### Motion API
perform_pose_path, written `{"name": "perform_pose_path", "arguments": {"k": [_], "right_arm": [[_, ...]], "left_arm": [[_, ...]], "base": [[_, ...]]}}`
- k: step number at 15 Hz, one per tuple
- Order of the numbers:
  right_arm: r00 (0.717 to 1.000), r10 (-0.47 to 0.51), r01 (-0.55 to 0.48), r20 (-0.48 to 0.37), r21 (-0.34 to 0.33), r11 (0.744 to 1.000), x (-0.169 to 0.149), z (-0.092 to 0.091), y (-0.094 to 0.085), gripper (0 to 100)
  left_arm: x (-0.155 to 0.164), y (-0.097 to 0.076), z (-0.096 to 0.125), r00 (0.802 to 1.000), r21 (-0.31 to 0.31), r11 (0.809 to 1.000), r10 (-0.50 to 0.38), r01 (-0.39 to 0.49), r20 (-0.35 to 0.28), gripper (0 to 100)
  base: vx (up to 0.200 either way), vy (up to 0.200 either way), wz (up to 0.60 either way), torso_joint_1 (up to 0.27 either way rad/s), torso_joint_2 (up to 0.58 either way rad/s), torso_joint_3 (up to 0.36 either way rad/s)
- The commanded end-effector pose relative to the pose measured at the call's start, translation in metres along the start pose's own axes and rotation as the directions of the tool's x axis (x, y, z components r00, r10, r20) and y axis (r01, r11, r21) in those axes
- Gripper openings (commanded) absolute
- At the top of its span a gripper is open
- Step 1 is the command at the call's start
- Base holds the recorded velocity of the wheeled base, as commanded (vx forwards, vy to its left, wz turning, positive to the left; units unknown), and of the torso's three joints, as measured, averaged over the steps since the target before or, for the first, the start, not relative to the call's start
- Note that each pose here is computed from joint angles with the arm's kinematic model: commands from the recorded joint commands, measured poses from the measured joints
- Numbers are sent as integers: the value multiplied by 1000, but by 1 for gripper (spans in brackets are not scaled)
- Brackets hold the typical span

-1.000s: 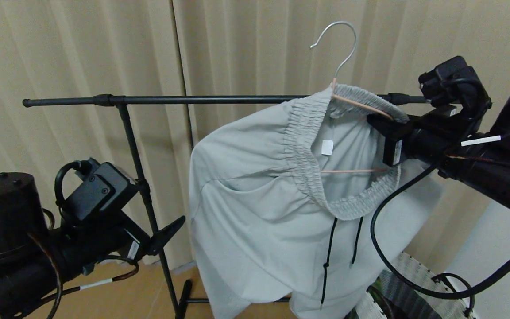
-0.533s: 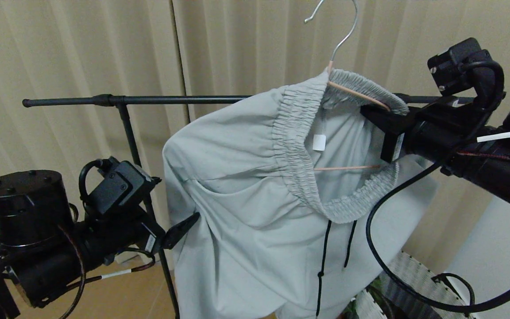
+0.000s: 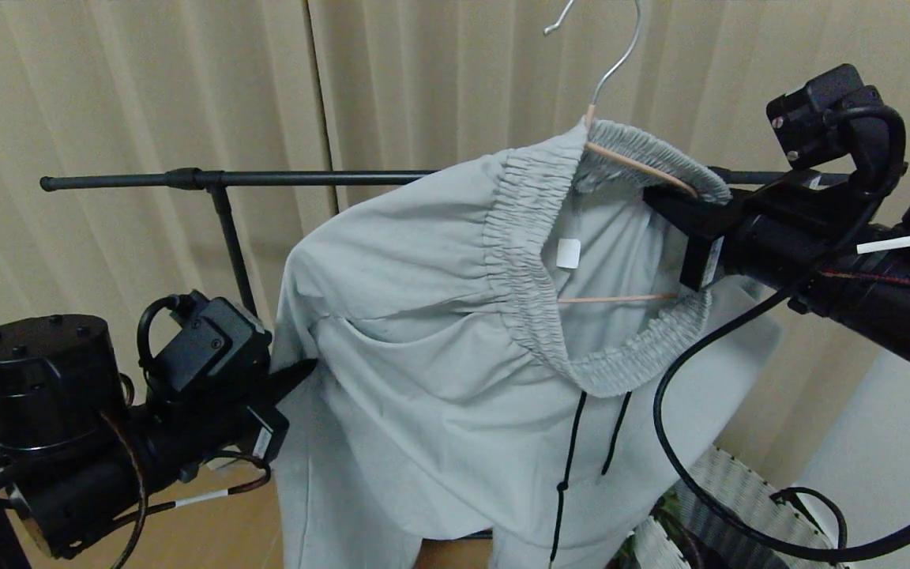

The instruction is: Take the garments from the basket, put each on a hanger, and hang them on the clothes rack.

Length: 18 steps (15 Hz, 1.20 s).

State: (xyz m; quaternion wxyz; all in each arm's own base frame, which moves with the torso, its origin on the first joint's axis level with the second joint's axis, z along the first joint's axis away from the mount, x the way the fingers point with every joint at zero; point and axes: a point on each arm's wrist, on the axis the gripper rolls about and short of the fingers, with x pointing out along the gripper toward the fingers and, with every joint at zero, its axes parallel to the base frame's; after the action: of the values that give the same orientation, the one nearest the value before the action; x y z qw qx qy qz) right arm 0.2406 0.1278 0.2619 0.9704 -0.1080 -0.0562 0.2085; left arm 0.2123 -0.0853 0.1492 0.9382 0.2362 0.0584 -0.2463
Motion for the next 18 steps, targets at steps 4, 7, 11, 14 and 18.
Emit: {"name": "perform_pose_path", "arguments": {"k": [4,7,11,14,18], "right_arm": [[1000,-3,3,-5,-1,1000,0,-1,0,0],[1000,-7,7,-11,-5,1000,1,-3,-1,0],[1000,-12,12,-14,-5,1000,2,-3,-2,0],[999,-24,23,-39,-8,1000,1,-6,-6,0],[999,-22,22,-45,-8,1000,1,-7,-5,0]], "left_arm": [[-13,22,-27,988,11,990,141,-141,-54,0],[-20,42,-39,962,50,969,247,-243,-118,0],[-23,45,-43,955,45,964,266,-262,-134,0],[-25,50,-46,946,42,958,288,-285,-148,0],[-26,50,-47,933,44,948,317,-314,-169,0]], "base": [[0,0,0,0,0,0],[0,0,0,0,0,0],[0,0,0,0,0,0],[0,0,0,0,0,0],[0,0,0,0,0,0]]}}
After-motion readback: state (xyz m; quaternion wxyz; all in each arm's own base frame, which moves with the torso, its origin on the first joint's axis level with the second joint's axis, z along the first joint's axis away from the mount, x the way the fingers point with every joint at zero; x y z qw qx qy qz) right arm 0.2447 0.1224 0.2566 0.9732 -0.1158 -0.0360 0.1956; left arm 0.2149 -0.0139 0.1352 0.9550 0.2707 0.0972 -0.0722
